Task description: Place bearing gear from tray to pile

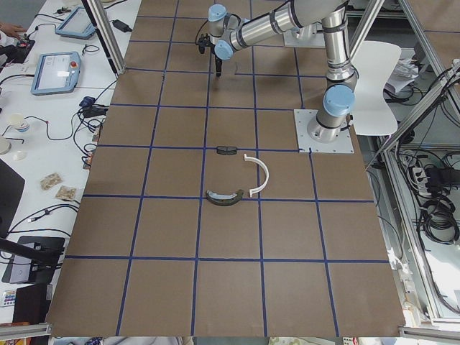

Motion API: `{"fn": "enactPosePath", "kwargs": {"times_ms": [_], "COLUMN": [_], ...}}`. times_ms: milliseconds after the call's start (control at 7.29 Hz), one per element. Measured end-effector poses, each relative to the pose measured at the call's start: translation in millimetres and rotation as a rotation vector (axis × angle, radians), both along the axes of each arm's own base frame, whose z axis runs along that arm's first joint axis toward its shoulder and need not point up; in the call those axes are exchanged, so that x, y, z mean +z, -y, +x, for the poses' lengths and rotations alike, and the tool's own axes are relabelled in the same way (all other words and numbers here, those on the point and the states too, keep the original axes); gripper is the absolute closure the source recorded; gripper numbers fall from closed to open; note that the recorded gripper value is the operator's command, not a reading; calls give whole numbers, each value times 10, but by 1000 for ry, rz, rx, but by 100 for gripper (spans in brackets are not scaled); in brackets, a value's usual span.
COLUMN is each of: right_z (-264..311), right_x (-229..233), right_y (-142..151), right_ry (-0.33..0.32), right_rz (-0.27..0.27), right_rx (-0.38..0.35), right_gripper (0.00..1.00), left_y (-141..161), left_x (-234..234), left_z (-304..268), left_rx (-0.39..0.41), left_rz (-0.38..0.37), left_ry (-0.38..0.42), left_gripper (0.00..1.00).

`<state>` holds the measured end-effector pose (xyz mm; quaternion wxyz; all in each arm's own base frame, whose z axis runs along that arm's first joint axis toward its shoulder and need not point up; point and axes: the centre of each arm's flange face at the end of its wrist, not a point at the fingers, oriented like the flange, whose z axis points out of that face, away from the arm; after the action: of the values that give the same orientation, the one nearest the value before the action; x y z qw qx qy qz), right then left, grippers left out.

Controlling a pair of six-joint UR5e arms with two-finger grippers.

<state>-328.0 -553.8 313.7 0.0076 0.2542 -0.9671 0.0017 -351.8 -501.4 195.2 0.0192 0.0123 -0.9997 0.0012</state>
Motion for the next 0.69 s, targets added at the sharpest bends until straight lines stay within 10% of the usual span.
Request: {"fn": "enactPosePath", "kwargs": {"times_ms": [549, 686], "right_z": [-1506, -1648], "right_x": [-1071, -1246], "right_y": [-460, -455], "right_ry": [37, 42], "right_rz": [-49, -68], "right_rx": [60, 67], "right_gripper": [2, 7], "left_y": [0, -13], "left_x": [-247, -279], "left_z": [-1, -10], "left_rx": [-12, -13], "left_rz": [-14, -10], "left_ry": [-1, 2], "left_gripper": [30, 71]}}
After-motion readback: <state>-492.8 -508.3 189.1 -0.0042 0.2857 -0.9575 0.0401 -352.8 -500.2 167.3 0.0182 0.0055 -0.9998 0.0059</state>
